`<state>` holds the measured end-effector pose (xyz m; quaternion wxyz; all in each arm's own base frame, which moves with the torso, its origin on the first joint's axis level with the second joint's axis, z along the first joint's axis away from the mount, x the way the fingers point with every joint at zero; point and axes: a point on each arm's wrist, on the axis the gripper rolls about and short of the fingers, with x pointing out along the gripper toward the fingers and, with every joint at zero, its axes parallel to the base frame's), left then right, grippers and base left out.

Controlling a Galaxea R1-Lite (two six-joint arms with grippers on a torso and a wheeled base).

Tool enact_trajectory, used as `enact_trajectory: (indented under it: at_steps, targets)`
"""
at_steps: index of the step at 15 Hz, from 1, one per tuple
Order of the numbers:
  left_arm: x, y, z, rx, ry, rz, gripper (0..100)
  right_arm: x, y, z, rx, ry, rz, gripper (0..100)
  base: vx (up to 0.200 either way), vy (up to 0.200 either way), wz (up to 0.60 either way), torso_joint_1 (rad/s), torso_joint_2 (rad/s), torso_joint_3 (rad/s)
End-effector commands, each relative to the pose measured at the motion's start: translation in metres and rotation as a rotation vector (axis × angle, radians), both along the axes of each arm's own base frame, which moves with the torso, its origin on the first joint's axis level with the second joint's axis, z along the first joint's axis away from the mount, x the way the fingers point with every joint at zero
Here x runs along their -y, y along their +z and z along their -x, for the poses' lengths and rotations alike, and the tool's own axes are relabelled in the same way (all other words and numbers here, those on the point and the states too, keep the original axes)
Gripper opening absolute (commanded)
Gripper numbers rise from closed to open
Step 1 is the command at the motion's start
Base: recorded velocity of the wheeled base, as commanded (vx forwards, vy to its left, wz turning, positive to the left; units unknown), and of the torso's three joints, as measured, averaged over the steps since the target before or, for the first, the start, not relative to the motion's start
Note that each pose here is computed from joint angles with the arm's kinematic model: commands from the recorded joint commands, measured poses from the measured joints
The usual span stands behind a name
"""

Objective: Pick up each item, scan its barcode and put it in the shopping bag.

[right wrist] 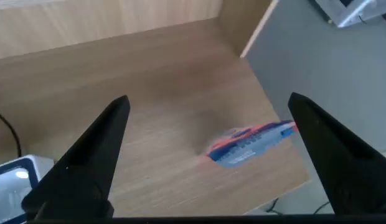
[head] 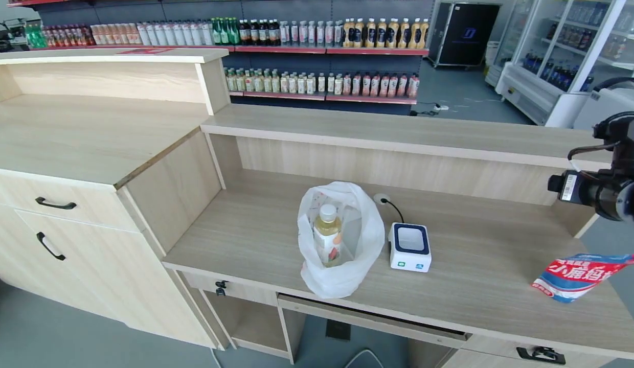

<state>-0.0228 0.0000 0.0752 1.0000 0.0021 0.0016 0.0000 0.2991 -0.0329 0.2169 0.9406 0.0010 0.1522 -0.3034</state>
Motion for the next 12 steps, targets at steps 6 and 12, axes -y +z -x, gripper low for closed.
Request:
enact_trajectory:
  at_steps: [6,12]
  targets:
    - [0.0,0.0,0.0,0.0,0.0,0.0,100,0.122,-0.03,-0.027,0.064,-0.266,-0.375,100,0.0,0.0,0.0,0.0,0.0,0.0]
    - [0.0,0.0,0.0,0.0,0.0,0.0,100,0.12,-0.084,-0.014,-0.093,-0.321,-0.448,100,0.0,0.0,0.0,0.0,0.0,0.0]
